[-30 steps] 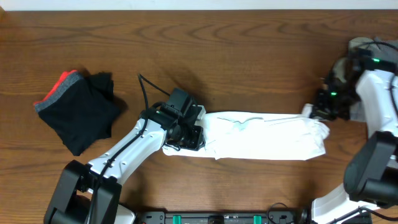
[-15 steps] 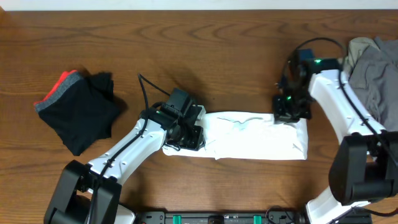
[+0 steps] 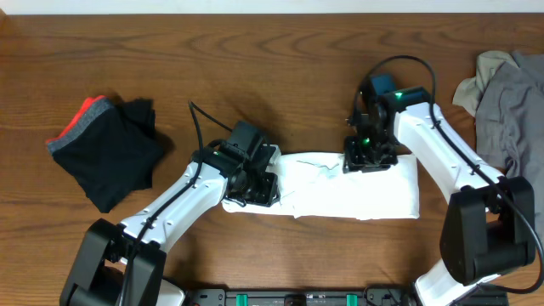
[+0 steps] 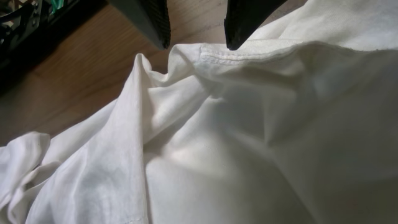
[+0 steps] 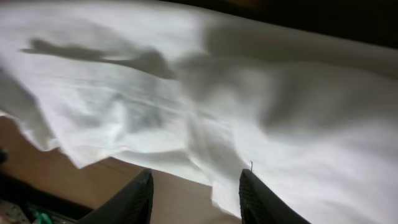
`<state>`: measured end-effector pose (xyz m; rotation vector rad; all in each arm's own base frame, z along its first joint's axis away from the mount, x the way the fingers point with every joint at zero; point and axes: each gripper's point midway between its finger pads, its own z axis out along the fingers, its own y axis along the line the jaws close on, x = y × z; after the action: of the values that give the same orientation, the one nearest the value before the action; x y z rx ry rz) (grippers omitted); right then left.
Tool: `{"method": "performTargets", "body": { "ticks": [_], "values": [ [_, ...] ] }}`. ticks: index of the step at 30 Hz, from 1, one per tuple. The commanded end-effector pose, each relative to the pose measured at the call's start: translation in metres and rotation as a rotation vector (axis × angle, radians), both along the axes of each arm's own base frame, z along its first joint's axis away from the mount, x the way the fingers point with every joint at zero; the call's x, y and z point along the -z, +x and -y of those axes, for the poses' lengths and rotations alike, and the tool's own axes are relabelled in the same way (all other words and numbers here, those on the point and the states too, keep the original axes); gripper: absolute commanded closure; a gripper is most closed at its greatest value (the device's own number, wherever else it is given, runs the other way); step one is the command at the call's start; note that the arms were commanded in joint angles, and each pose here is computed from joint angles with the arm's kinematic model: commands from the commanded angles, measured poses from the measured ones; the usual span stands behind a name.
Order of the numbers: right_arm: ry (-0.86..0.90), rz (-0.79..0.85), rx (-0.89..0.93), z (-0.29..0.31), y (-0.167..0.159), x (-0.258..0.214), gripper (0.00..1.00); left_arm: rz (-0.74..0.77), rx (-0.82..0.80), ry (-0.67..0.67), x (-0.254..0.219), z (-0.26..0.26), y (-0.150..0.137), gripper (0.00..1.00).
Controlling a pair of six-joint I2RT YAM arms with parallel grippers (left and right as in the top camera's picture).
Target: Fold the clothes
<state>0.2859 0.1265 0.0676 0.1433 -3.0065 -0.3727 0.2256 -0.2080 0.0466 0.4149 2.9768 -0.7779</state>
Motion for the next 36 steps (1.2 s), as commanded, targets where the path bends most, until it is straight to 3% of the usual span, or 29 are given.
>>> {"method": "performTargets", "body": {
  "ticks": [1,8,24,26,30,36],
  "values": [
    [0.054,0.002,-0.04,-0.013,-0.003,-0.001,0.57,0.013,0.018,0.0,-0.001,0.001,0.001,0.68],
    [-0.022,0.027,-0.037,0.001,0.003,0.002,0.49,0.013,0.019,0.0,-0.001,0.001,0.001,0.68],
    [-0.074,0.081,0.035,0.007,0.006,0.039,0.51,0.01,0.018,0.002,-0.001,0.0,0.001,0.68],
    [-0.073,0.086,0.036,0.007,0.005,0.044,0.59,0.01,0.018,0.002,-0.001,0.0,0.001,0.68],
    [-0.085,0.099,0.082,0.01,0.007,0.051,0.84,0.01,0.018,0.002,-0.001,0.0,0.001,0.68],
    [-0.085,0.129,0.109,0.009,0.016,0.051,0.99,0.01,0.018,0.002,-0.001,0.0,0.001,0.68]
  ]
}}
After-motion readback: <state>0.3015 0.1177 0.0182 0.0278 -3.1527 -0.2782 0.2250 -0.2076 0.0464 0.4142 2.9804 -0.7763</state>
